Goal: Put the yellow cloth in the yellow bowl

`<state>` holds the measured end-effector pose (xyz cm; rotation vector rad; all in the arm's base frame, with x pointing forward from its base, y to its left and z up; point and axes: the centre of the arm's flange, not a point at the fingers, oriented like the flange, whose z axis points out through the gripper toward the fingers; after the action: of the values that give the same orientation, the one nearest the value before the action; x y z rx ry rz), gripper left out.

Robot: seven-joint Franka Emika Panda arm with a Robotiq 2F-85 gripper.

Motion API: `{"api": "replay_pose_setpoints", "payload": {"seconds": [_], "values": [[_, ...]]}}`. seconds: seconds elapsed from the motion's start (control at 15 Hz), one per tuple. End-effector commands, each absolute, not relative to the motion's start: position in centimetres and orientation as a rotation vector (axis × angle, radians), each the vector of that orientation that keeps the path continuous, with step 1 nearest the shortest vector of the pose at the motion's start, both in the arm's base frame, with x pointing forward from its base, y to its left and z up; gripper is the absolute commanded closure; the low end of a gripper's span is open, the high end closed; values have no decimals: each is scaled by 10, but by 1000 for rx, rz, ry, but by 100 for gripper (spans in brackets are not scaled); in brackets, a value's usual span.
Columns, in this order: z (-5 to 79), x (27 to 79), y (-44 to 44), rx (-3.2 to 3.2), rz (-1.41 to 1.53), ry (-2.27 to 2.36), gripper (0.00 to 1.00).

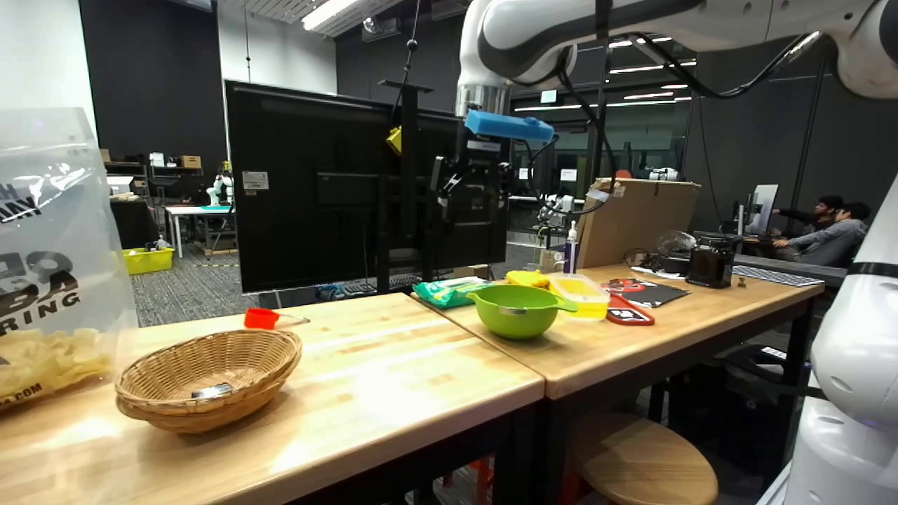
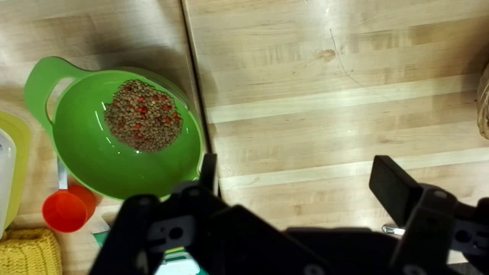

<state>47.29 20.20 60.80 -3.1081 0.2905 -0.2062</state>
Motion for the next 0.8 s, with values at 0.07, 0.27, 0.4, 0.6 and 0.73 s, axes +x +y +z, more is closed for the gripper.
{"api": "replay_pose_setpoints", "payload": {"seconds": [0.07, 0.27, 0.4, 0.6, 0.73], "values": [[609, 473, 204, -3106, -203, 294, 0], [609, 474, 204, -3106, -201, 300, 0], [609, 474, 204, -3106, -200, 300, 0], [609, 474, 204, -3106, -200, 301, 0], [609, 474, 204, -3106, -200, 301, 0]]}}
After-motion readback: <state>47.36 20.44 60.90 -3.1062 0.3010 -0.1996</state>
